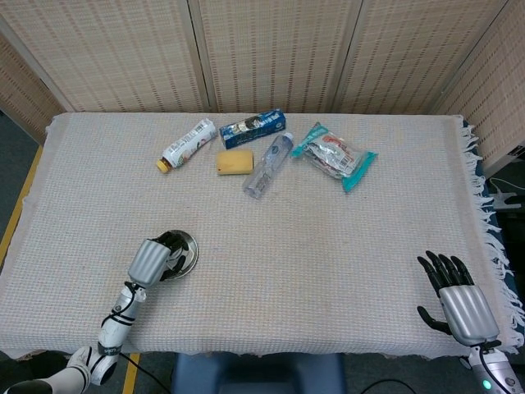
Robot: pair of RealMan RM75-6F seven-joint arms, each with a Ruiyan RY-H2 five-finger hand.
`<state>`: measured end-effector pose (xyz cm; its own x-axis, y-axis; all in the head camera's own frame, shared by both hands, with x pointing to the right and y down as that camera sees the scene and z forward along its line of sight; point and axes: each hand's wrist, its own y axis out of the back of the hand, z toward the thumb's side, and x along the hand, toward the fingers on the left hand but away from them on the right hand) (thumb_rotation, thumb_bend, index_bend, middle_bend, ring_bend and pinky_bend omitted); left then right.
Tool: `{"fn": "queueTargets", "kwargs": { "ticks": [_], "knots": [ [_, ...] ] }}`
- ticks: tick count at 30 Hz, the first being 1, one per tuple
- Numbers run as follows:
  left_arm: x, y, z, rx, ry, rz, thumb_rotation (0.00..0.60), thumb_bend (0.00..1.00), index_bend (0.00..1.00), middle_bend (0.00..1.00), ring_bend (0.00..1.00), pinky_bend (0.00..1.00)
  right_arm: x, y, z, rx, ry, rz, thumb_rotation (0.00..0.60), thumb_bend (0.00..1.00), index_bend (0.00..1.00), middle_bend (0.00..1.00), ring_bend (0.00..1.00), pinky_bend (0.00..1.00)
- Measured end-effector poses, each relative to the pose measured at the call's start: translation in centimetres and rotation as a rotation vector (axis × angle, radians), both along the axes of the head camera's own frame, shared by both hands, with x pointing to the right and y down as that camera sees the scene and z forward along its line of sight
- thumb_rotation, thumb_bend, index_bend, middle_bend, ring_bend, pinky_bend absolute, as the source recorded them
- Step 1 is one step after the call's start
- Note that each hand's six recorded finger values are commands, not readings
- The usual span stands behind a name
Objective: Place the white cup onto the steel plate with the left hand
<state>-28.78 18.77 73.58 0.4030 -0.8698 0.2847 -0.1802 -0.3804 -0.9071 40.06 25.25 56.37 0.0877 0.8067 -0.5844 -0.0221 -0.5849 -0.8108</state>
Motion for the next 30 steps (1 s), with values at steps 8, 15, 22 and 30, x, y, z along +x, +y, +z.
{"fn": "queueTargets", "kwargs": {
  "ticks": [8,15,22,30],
  "knots": [
    [-2.2,-1.4,1.0,0.007,-0.095,-0.047,0.6,0.46,0.49,0.53,0.43,0.7,-0.1,0.1,0.1,-0.008,-0.004,-0.001,0.531,0.2,0.0,0.0,0.0,0.0],
    [-1.5,-0.9,0.1,0.037,-0.05,-0.025,0.6,0.46,0.5,0.53,0.43,0.7,-0.1,0.1,-0.3,0.002,-0.007,-0.001,0.533,0.2,0.0,0.0,0.0,0.0],
    [-0.1,0.4,-1.1,-0.001,0.077,-0.02,0.6,0.46,0.5,0.54,0.44,0.7,-0.2,0.2,-0.3,-0.002,-0.01,-0.004,0.532,0.2,0.0,0.0,0.0,0.0],
    [-2.0,-0.9,-1.9,0.019,0.051,-0.056,0.6,0.46,0.49,0.54,0.44,0.7,-0.2,0.2,-0.3,0.0,-0.012,-0.006,0.532,0.2,0.0,0.0,0.0,0.0]
  ]
}}
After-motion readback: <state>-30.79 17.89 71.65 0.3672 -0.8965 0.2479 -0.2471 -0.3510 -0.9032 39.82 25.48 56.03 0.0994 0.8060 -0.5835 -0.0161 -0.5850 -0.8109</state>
